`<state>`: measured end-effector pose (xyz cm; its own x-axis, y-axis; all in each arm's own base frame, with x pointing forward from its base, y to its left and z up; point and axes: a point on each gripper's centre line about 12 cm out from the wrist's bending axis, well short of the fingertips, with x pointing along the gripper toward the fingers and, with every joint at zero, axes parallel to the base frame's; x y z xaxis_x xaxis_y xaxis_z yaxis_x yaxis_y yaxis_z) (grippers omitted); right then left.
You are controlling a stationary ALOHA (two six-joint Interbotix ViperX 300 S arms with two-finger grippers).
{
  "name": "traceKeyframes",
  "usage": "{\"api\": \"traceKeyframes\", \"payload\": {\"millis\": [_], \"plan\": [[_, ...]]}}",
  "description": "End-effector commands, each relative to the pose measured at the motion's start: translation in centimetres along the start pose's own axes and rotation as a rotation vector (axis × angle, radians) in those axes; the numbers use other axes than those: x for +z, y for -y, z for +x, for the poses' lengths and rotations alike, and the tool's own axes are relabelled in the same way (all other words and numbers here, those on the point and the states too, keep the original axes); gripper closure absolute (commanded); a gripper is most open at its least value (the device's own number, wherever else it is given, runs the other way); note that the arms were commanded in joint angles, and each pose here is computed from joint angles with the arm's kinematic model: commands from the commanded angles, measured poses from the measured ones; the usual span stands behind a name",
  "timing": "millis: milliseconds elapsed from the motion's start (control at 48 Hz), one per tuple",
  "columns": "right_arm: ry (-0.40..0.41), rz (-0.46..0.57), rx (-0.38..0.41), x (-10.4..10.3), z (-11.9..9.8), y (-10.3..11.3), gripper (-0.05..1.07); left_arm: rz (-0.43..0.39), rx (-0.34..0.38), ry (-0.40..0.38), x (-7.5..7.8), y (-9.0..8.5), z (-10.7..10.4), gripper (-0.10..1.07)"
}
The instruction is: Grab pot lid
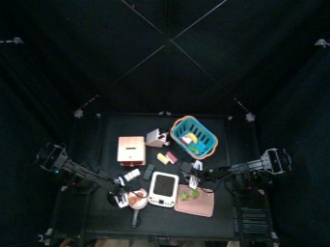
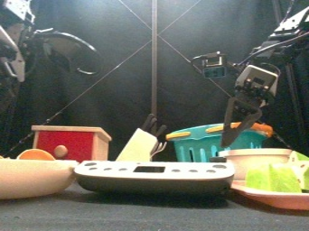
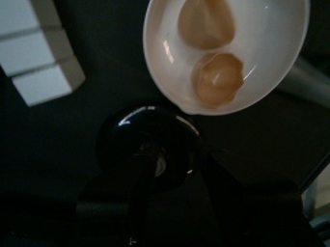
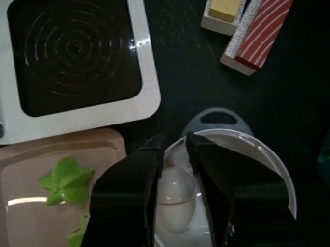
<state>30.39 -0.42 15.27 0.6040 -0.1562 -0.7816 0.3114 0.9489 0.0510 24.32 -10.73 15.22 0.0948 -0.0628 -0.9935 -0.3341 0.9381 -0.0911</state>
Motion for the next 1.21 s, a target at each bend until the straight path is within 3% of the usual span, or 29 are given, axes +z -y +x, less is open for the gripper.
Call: {"api": "traceKeyframes", "payload": {"millis": [0,188,312,1188], "plan": [[0.034,0.009,0.014,1.0,-0.5,-0.2,0.34,-0.032,-0.023,0.016,-0.9,-0.2,-0.5,0.21],[0.036,0.006,0.014,1.1,-0.5,-0.3,0.34,-0.066,-0.038,0.047,-2.5,-0.8,-0.1,0.21],[0.03,0.008,0.011,1.1,-0.3,-0.2,0.34,-0.082,-0.055,0.068,-2.6,-0.9,0.3,0.21],[0.024,0.004,0.009,1.1,-0.1,-0.3,0.34,-0.094,0.001,0.005,-3.5,-1.7,3.2,0.21]]}}
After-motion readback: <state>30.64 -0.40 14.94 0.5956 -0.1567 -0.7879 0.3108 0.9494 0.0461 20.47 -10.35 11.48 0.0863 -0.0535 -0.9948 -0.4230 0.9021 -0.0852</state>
